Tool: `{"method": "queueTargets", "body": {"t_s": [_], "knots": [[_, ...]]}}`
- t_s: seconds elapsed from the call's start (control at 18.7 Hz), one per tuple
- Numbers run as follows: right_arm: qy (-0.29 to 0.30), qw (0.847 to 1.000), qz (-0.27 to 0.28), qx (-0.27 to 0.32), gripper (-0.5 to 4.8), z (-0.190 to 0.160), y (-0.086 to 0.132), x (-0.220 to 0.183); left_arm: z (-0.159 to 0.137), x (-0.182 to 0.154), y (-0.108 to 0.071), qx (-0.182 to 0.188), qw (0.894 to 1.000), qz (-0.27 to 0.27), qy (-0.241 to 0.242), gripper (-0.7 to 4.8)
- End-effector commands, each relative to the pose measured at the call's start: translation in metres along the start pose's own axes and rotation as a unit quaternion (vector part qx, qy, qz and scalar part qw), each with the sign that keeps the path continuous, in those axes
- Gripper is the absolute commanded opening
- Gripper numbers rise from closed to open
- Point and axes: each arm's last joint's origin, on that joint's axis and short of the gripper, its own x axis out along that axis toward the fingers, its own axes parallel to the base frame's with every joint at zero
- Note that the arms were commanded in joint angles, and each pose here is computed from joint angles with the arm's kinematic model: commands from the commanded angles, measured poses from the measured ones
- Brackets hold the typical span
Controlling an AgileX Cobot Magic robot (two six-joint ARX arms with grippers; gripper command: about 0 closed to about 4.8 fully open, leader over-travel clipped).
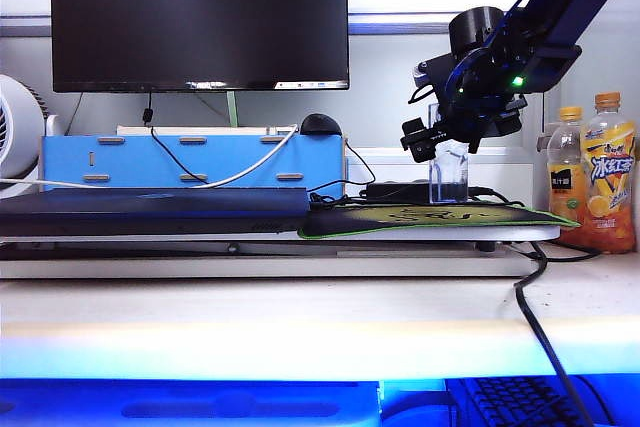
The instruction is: Pick up the mineral water bottle and place it on the laptop.
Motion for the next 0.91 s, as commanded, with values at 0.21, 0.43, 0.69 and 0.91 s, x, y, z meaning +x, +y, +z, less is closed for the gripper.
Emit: {"method": "queueTargets", "body": {"t_s": [0.21, 0.43, 0.69, 0.91], "knots": [[-0.024, 1.000, 0.008, -0.010, -0.05, 0.008, 0.002, -0.002, 0.000, 0.000, 0.000, 0.001, 1.000, -0.001, -0.001, -0.02], [-0.070, 0.997, 0.016, 0.006, -0.05, 0.036, -0.003, -0.015, 0.000, 0.000, 0.000, 0.001, 1.000, 0.000, -0.001, -0.02], [-0.182, 0.952, 0.210, 0.126, -0.05, 0.104, -0.020, -0.059, 0.000, 0.000, 0.000, 0.001, 1.000, 0.000, -0.001, -0.02], [-0.200, 0.896, 0.365, 0.153, -0.05, 0.124, 0.004, -0.079, 0.000, 0.000, 0.000, 0.001, 1.000, 0.000, -0.001, -0.02]]}}
